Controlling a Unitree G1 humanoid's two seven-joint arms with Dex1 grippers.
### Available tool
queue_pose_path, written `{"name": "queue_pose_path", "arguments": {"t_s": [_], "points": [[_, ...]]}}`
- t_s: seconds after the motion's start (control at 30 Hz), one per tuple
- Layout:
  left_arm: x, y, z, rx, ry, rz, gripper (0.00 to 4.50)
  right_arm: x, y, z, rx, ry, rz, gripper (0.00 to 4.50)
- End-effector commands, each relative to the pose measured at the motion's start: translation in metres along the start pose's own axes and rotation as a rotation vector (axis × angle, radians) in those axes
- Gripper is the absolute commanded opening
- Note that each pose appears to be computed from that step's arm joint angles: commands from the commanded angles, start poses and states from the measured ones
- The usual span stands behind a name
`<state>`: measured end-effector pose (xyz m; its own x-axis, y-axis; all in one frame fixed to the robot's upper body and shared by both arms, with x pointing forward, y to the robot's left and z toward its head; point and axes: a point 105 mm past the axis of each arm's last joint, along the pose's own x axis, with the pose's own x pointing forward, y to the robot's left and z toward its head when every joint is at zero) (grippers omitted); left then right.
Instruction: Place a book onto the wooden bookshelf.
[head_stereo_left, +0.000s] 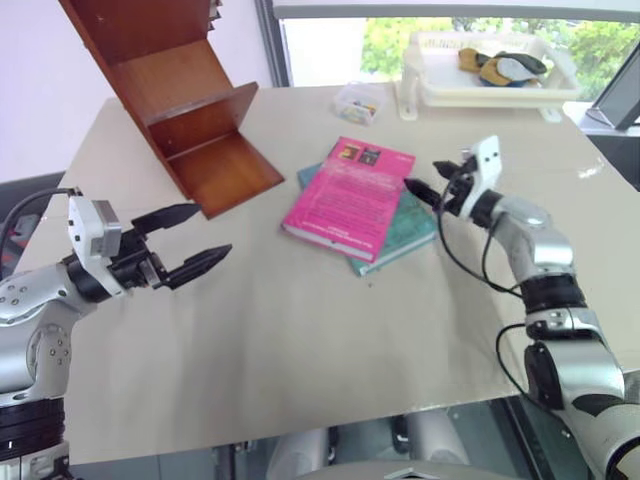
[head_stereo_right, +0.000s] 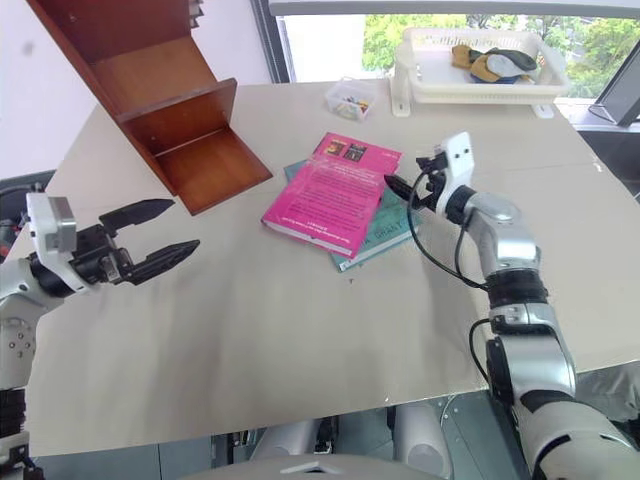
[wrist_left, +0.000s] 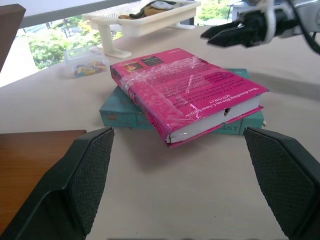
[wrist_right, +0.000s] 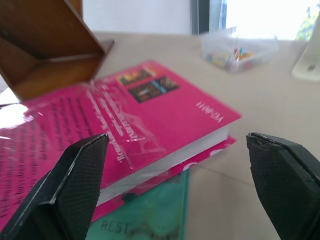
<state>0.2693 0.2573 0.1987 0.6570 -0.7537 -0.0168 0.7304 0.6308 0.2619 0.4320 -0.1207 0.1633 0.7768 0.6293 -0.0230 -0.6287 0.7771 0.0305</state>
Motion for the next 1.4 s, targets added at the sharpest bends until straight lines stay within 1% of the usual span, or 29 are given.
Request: {"name": "queue_pose_path", "arguments": {"t_s": [0.03, 0.17, 0.3, 0.5, 0.63, 0.8, 0.97, 1.1, 1.2, 1.4], "points": [[-0.007, 0.001, 0.012, 0.054, -0.019, 0.012, 4.46, 0.007, -0.019, 0.009, 0.019, -0.019, -0.112, 4.5], [-0.014, -0.001, 0.012, 0.058, -0.01, 0.038, 4.46, 0.019, -0.013, 0.01, 0.079, -0.045, -0.08, 4.5], [-0.017, -0.004, 0.013, 0.061, -0.011, 0.053, 4.46, 0.028, -0.007, 0.011, 0.085, -0.035, -0.052, 4.5], [-0.023, -0.006, 0.013, 0.063, -0.002, 0.077, 4.46, 0.041, 0.015, 0.016, 0.088, -0.029, 0.08, 4.5], [-0.027, -0.007, 0.013, 0.064, 0.002, 0.093, 4.46, 0.047, 0.023, 0.02, 0.096, -0.027, 0.115, 4.5], [-0.029, -0.01, 0.012, 0.06, 0.004, 0.103, 4.46, 0.05, 0.037, 0.015, 0.012, 0.017, 0.2, 4.5], [-0.03, -0.011, 0.012, 0.058, 0.006, 0.111, 4.46, 0.041, 0.055, -0.003, -0.186, 0.099, 0.377, 4.5], [-0.03, -0.012, 0.012, 0.056, 0.007, 0.112, 4.46, 0.035, 0.059, -0.011, -0.273, 0.136, 0.451, 4.5], [-0.029, -0.011, 0.012, 0.056, 0.008, 0.11, 4.46, 0.033, 0.06, -0.014, -0.3, 0.146, 0.473, 4.5], [-0.027, -0.011, 0.011, 0.055, 0.008, 0.101, 4.46, 0.033, 0.048, -0.015, -0.322, 0.163, 0.4, 4.5]]}}
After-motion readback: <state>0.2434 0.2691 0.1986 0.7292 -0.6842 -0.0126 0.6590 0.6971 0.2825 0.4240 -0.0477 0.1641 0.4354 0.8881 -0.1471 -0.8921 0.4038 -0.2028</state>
